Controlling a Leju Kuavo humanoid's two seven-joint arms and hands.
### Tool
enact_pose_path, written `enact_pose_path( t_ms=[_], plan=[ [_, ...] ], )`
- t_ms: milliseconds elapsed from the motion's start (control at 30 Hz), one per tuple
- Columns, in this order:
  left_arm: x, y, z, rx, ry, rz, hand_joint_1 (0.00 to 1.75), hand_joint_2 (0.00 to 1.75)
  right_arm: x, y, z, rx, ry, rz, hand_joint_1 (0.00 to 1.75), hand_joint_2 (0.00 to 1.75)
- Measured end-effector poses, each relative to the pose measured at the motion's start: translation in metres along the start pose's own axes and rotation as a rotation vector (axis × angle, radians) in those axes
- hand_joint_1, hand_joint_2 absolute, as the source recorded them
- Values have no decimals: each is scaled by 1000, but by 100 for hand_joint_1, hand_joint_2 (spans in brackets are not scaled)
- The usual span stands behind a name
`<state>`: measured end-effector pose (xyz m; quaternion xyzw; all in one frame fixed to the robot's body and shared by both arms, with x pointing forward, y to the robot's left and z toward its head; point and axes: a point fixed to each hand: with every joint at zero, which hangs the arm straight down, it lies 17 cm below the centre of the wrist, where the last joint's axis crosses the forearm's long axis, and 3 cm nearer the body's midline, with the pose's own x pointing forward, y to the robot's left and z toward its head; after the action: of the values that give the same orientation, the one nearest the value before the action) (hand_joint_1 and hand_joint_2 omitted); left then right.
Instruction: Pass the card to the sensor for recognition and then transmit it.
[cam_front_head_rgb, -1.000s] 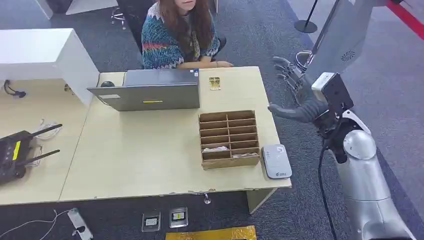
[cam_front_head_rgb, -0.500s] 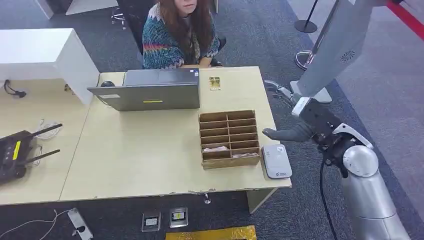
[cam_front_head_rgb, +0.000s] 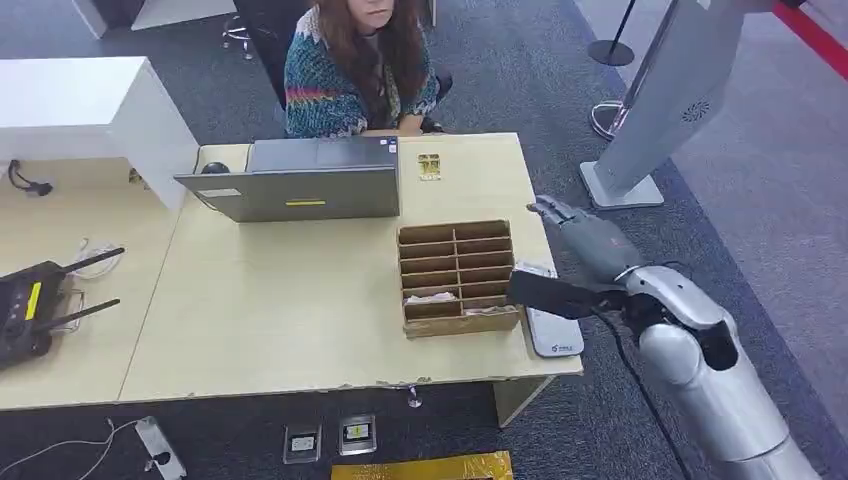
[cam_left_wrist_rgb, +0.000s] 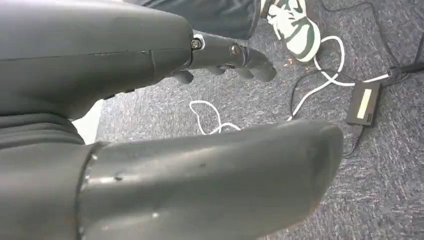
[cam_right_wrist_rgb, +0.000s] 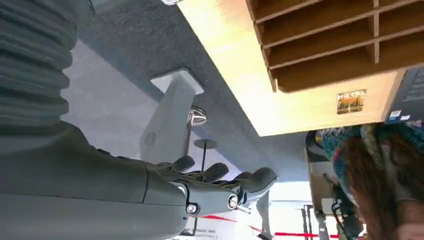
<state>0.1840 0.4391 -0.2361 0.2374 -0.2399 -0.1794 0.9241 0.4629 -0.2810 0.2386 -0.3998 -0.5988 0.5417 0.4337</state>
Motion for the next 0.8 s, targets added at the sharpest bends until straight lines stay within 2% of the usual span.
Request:
enact_pose_path(
  t_ms=[133,800],
  plan=[
    [1,-3,1,-3,2,9,0,0,6,14,3,24,3,42,0,175],
    [2,-9,2,-15,2,9,0,0,27,73,16,144,-14,39,0,175]
  ],
)
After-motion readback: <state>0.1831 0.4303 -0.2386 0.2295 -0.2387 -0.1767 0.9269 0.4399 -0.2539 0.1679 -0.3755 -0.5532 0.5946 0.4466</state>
